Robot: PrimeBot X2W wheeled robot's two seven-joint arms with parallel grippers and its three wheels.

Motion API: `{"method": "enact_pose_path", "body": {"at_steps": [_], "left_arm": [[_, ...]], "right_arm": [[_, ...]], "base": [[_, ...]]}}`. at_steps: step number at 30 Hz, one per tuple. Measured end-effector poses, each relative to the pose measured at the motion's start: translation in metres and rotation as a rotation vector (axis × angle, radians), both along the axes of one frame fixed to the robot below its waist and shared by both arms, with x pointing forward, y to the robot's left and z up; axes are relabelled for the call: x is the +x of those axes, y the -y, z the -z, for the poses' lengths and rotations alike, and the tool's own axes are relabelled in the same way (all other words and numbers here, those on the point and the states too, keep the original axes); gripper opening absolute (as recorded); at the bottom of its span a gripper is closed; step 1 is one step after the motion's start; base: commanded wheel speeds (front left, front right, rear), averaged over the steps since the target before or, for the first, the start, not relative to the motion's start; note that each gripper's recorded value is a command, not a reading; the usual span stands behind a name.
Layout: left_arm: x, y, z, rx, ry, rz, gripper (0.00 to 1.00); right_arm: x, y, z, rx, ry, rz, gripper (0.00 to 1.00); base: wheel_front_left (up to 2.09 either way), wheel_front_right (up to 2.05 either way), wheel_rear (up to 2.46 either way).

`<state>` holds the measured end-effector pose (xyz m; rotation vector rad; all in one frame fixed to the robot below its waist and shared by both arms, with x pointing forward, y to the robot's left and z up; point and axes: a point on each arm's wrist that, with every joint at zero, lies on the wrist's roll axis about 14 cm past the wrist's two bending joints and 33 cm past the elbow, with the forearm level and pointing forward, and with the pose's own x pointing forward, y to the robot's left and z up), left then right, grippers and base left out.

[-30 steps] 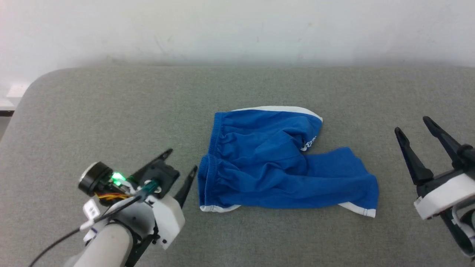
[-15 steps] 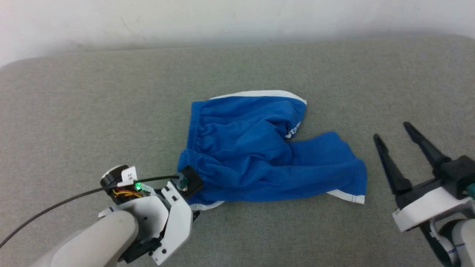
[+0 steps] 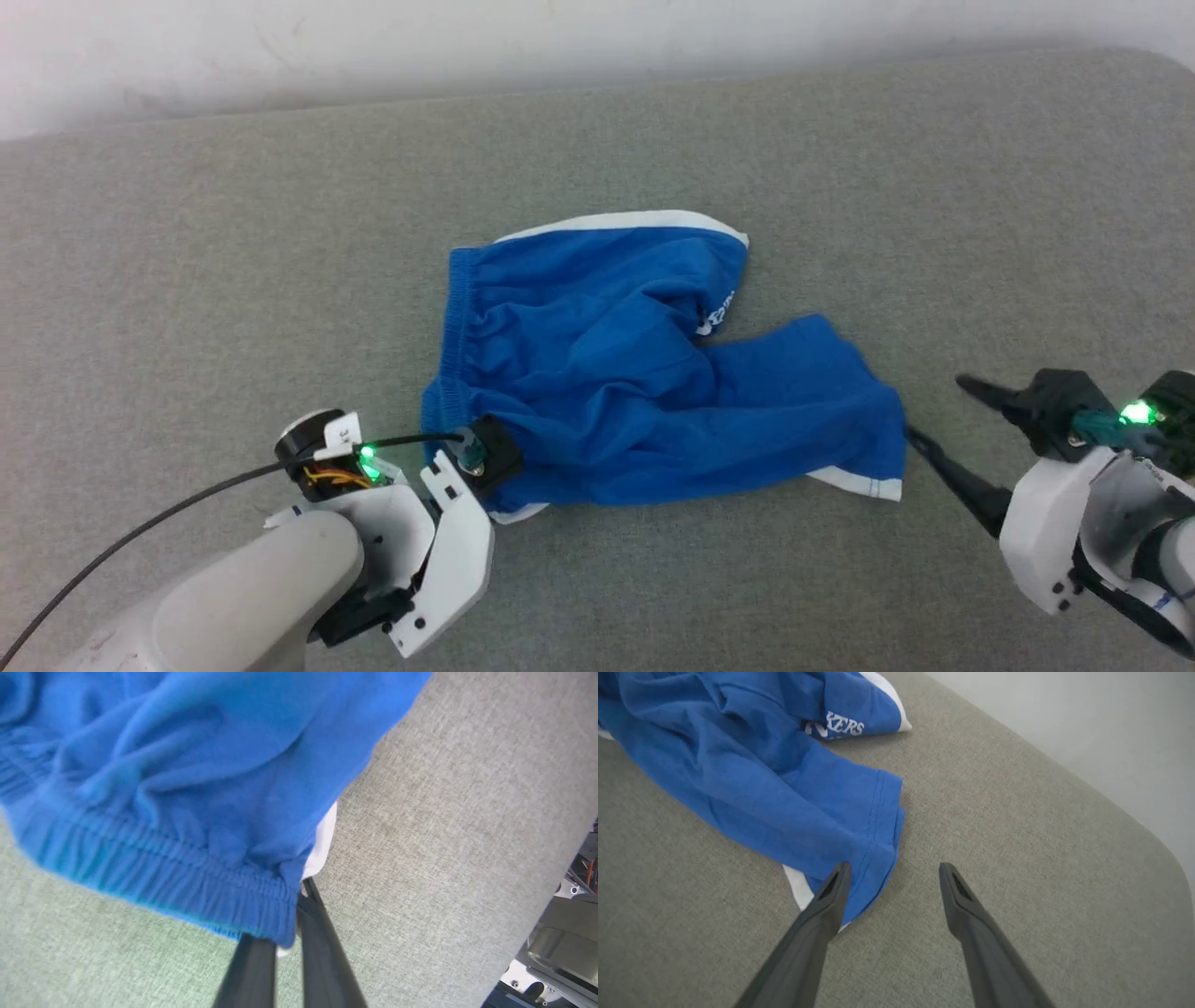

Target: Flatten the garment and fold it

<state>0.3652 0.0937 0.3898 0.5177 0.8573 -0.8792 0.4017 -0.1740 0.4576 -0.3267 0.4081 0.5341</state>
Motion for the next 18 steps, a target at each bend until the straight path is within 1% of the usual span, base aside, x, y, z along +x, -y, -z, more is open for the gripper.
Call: {"method": "enact_pose_path", "body": {"at_steps": [2,4,6,10,14,18], "left_arm": [[0.0,-0.002,-0.002,-0.01,0.013,-0.01,0.0],[0.0,-0.005,-0.003,-0.016,0.021,-0.019,0.0],[0.0,-0.007,-0.004,-0.023,0.028,-0.03,0.0],[-0.001,-0.01,-0.005,-0.041,0.037,-0.049,0.0],[-0.001,-0.011,-0.003,-0.057,0.035,-0.066,0.0],[-0.001,-0.012,-0.002,-0.076,0.039,-0.087,0.0]], "right_arm": [[-0.007,0.001,0.012,-0.044,-0.116,-0.022,1.0],[-0.01,0.002,0.018,-0.093,-0.193,-0.043,1.0],[-0.009,0.0,0.024,-0.105,-0.261,-0.049,1.0],[-0.007,-0.009,0.045,-0.115,-0.366,-0.06,1.0],[-0.015,-0.02,0.079,-0.115,-0.485,-0.06,1.0],[-0.014,-0.028,0.091,-0.124,-0.52,-0.088,1.0]], "base": [[0.0,0.0,0.0],[0.0,0.0,0.0],[0.0,0.0,0.0],[0.0,0.0,0.0],[0.0,0.0,0.0],[0.0,0.0,0.0]]}}
